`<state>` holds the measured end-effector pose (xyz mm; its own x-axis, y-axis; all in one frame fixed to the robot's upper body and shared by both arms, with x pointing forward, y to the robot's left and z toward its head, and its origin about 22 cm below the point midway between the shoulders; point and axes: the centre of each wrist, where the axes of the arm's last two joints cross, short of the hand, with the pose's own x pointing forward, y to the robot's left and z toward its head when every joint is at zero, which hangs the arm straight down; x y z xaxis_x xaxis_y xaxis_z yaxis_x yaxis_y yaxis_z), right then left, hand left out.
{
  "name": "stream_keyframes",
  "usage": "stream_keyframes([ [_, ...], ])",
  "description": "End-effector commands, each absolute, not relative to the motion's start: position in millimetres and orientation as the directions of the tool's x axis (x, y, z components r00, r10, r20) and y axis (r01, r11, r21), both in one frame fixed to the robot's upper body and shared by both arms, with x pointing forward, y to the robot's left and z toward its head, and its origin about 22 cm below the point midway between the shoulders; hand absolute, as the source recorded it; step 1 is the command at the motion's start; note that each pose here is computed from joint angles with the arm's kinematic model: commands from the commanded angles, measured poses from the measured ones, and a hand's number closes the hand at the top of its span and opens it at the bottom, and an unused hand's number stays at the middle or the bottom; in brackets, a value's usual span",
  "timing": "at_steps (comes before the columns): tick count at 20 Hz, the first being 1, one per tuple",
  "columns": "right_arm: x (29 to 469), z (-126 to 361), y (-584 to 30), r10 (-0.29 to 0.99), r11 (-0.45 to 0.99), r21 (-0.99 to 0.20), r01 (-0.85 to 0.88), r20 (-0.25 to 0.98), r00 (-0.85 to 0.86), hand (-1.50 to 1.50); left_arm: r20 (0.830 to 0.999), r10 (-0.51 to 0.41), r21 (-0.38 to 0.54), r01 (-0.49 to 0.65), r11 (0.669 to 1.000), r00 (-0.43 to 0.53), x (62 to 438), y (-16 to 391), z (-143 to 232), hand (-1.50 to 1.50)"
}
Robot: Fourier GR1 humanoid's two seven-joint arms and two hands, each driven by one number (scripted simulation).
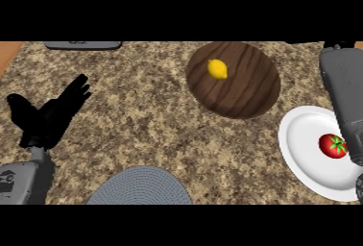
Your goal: Pick the lemon from the plate and place it in the bowl
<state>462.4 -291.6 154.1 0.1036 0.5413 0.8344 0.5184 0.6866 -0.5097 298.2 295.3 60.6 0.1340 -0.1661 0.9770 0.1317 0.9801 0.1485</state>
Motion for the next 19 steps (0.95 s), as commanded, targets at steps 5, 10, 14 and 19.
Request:
stream_keyframes([
  [5,432,153,-316,0.582,0.752,-0.496,0.433,0.808,-0.085,-1.50,0.970,-0.177,0.165,0.084,0.983,0.167,276,313,55,0.00],
  [10,411,164,-318,0.484,0.861,-0.412,0.299,0.844,-0.230,-1.50,0.970,-0.159,0.154,0.039,0.987,0.184,274,334,48,0.00],
  [14,383,142,-323,0.361,0.929,-0.313,0.200,0.886,-0.290,-1.50,0.969,-0.143,0.138,0.038,0.990,0.202,259,329,39,0.00],
  [19,330,129,-331,0.340,0.939,-0.300,0.167,0.877,-0.339,1.50,0.972,-0.141,0.145,-0.006,0.989,0.187,267,336,53,0.00],
])
